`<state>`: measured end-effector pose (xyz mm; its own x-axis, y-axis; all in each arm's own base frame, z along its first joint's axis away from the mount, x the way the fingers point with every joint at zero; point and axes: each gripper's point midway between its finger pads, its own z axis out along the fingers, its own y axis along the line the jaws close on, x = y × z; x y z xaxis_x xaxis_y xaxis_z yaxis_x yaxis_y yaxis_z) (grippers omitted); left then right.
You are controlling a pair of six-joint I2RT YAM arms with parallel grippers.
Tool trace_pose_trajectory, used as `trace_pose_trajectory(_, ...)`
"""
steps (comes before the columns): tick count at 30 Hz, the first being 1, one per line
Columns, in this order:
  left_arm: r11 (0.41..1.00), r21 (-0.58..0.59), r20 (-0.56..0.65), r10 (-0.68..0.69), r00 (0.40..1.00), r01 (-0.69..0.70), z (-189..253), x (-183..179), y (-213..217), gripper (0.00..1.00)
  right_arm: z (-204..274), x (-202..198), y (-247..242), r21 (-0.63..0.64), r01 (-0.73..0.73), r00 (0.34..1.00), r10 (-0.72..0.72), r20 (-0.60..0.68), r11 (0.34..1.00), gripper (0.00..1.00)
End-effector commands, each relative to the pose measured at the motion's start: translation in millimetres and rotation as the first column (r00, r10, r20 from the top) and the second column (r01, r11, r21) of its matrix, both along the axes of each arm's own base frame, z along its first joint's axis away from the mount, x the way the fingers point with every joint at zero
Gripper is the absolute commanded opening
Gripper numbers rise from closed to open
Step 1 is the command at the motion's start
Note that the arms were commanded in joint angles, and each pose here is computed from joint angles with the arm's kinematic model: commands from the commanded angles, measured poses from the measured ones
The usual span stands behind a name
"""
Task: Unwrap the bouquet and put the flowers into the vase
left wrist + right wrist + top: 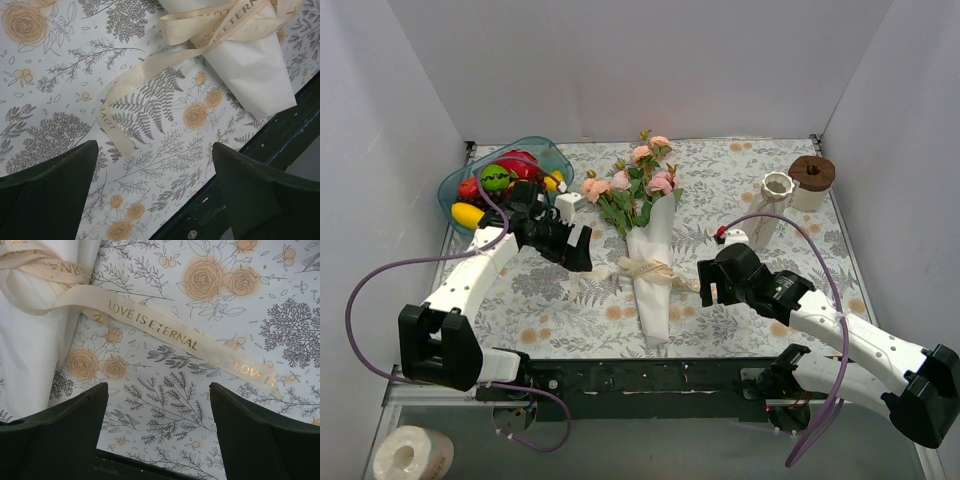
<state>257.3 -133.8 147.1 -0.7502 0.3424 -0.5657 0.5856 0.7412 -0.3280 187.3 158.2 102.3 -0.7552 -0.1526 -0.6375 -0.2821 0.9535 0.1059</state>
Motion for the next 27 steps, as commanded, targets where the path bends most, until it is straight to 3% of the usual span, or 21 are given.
trace_pose_trajectory(1, 0.995, 0.031, 0.011, -0.099, 0.995, 0.099, -19, 3, -19, 0.98, 8, 11, 10, 0.091, 0.027, 0.997, -0.033, 0.075, 0.995, 0.88)
trace_pose_trajectory(13, 0.941, 0.153, 0.044, -0.311, 0.949, 0.301, -88, 23, -73, 0.98, -1, 2, 5, 0.116, 0.059, 0.997, -0.065, 0.044, 0.992, 0.84)
trace_pose_trajectory(17, 0.939, 0.156, 0.114, -0.326, 0.938, 0.307, -88, 42, -84, 0.98, -3, 0, 3, 0.116, 0.065, 0.997, -0.070, 0.043, 0.991, 0.83)
trace_pose_trajectory(23, 0.920, 0.164, 0.135, -0.377, 0.916, 0.355, -97, 40, -96, 0.98, -9, 1, 3, 0.095, 0.065, 0.997, -0.068, 0.029, 0.993, 0.83)
trace_pose_trajectory(27, 0.909, 0.162, 0.119, -0.404, 0.907, 0.383, -106, 36, -106, 0.87, -13, 2, 5, 0.094, 0.067, 0.997, -0.069, 0.024, 0.993, 0.82)
